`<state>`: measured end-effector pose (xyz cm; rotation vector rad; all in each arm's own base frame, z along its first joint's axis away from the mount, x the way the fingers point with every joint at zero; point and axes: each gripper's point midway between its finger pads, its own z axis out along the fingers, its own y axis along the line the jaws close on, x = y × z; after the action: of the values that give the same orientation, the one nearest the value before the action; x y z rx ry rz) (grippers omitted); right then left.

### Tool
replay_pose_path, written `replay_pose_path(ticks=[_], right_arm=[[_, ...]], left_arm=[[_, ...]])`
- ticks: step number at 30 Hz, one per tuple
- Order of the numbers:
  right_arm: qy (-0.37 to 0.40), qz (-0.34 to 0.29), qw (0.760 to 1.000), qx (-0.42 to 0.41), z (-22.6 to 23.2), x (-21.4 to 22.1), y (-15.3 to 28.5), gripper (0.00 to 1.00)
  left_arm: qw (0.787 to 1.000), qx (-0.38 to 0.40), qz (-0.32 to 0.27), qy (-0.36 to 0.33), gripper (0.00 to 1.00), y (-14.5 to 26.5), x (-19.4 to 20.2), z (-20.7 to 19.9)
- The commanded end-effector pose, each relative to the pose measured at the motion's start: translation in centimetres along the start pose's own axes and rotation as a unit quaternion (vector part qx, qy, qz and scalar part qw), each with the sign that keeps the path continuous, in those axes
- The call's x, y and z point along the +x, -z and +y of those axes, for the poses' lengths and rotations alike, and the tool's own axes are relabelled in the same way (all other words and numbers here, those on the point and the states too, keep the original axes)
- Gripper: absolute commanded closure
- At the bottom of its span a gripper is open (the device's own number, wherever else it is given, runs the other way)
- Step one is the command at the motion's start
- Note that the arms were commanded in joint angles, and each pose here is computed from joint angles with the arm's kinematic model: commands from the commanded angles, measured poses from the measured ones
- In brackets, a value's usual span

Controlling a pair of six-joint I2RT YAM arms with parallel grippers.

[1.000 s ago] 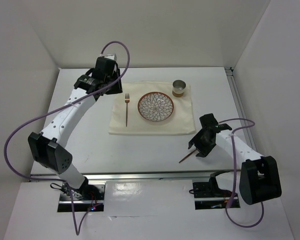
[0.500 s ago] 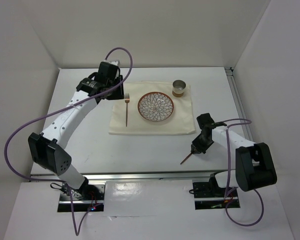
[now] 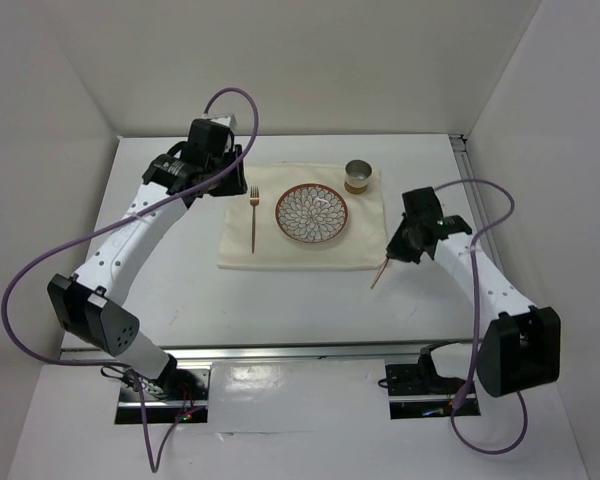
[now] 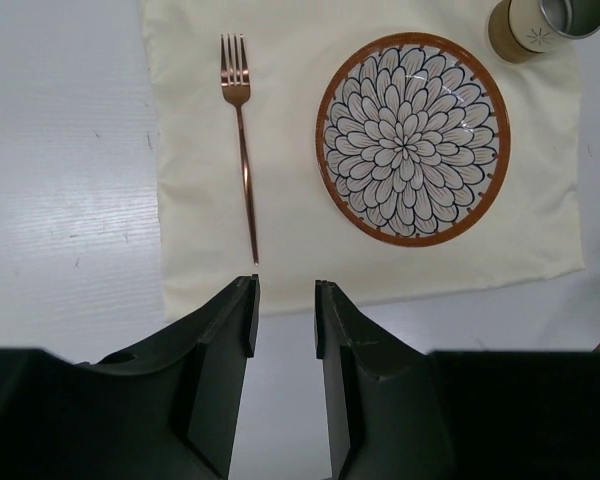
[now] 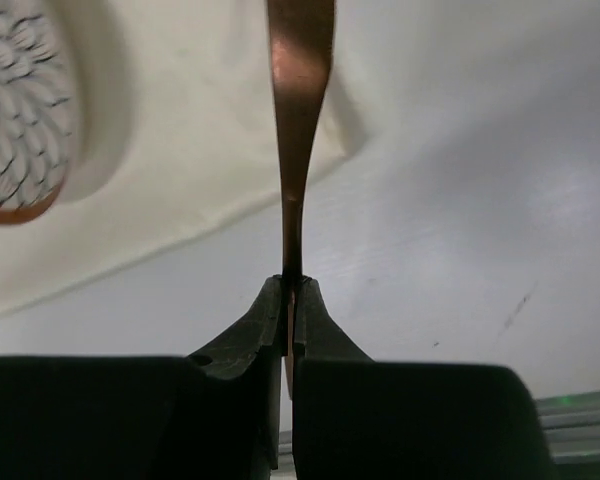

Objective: Set the dinner table for one person

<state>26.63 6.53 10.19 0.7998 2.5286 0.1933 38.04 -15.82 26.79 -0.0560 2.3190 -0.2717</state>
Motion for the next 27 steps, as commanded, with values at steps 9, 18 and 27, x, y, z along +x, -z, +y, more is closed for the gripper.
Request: replay_pose_path(ticks=[9,18,27], right_arm=[[0.275,0.094,0.953,-0.088,10.5,-4.8,-5.1,1.00],[0.320,0.126,0.937,-0.063,11.7,-4.4,-9.5,1.00],[0.320,0.125,0.939,-0.030,10.6,-4.9,-11.7,1.00]], left_arm=[[0.999,-0.002,-0.044,0.015,0.54,2.7,-1.7,0.2],[0.998,-0.007,-0.052,0.024,0.54,3.1,-1.4,1.0],[0.998,-0.015,-0.055,0.018,0.54,3.0,-1.5,1.5]])
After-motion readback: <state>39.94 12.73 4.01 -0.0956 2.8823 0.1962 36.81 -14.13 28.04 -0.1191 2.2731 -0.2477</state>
